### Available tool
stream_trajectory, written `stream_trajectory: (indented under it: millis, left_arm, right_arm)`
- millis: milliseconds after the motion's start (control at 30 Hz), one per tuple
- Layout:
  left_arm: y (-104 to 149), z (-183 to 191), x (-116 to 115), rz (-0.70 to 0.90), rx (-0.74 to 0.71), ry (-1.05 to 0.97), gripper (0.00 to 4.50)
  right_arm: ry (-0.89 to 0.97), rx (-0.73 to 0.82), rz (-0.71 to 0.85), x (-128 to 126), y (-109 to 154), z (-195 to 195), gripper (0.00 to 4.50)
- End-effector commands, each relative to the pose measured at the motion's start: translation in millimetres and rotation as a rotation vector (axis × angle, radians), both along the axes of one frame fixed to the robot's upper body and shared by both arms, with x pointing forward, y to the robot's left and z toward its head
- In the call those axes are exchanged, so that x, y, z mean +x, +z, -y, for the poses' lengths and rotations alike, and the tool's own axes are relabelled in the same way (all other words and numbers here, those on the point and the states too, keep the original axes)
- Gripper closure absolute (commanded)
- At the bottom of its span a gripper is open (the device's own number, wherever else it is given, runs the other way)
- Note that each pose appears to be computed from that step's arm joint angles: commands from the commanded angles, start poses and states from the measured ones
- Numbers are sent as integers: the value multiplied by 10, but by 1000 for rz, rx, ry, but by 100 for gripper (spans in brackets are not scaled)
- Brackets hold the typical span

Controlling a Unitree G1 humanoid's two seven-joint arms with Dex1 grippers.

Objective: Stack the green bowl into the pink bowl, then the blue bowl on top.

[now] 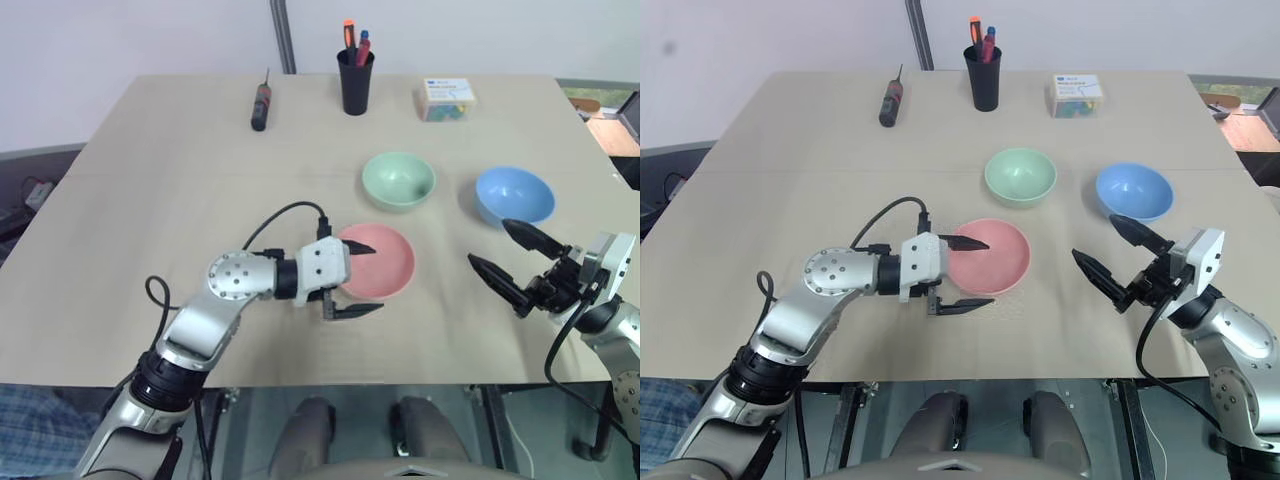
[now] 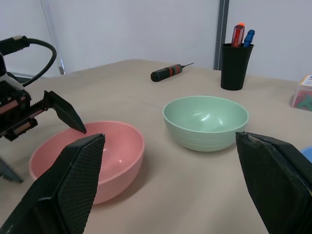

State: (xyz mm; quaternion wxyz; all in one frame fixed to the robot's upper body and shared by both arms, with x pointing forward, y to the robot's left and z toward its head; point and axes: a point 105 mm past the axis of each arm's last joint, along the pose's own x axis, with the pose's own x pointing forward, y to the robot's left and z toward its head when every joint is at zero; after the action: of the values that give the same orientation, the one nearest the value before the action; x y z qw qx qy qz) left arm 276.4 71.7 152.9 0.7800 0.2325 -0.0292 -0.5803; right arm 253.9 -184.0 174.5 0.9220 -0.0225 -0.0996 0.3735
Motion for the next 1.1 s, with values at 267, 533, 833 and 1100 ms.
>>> stream_trajectory:
  millis: [267,533,833,1100]
  left_arm:
    - [509,-977,16,-6,-469,486,8]
    - [356,-1266,-256,-75,-474,548,8]
    - [305,-1342,-545,-10,-490,554,8]
    - [337,-1312,-716,21,-515,562,8]
  right_arm:
    - [-133,-142,-10,574,115,-23,0]
    - [-22,-308,5,1036,253,-574,0]
    - [202,-561,45,1296,212,-1306,0]
    - [201,-816,4,1578,-131,-1538,0]
